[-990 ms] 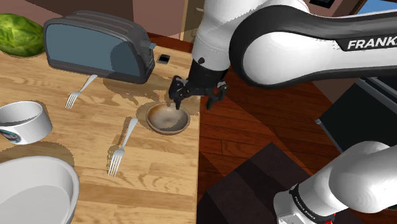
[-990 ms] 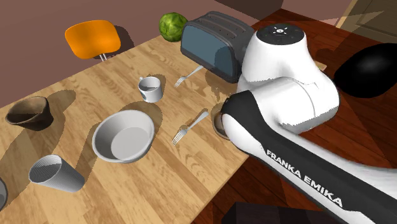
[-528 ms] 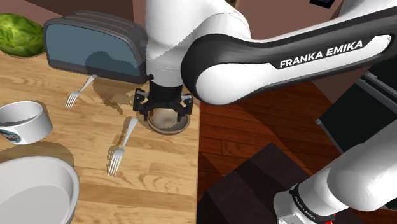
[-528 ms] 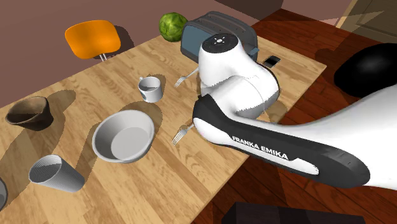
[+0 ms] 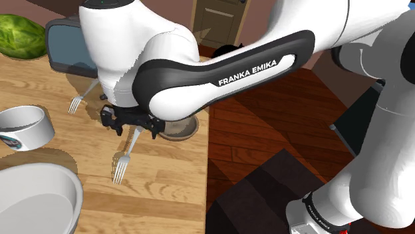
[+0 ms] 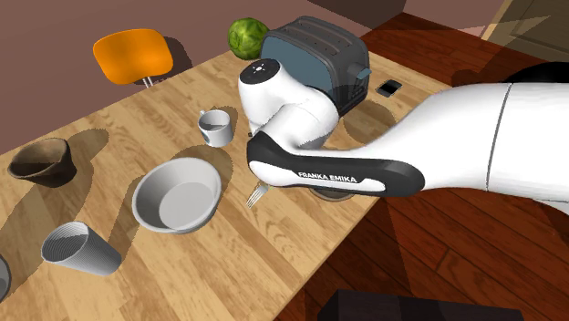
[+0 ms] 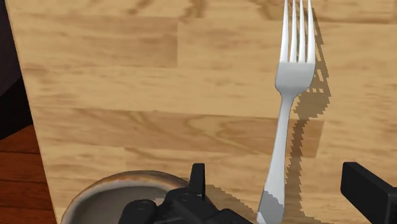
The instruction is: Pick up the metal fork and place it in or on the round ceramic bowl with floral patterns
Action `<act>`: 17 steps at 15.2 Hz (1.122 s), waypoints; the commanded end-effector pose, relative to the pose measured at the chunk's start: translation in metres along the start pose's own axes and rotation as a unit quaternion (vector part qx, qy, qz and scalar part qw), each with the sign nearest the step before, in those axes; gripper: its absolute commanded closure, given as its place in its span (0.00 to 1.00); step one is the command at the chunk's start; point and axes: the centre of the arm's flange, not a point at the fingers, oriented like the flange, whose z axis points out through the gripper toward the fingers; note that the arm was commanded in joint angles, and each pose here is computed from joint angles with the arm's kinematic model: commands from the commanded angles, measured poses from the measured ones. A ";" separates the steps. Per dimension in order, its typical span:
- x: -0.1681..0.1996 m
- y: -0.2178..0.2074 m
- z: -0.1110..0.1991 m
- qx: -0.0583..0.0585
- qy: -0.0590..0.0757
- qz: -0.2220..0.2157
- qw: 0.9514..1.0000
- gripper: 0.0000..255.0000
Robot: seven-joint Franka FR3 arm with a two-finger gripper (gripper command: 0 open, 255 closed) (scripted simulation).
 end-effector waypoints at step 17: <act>-0.005 -0.021 0.048 -0.004 0.002 0.011 1.000 1.00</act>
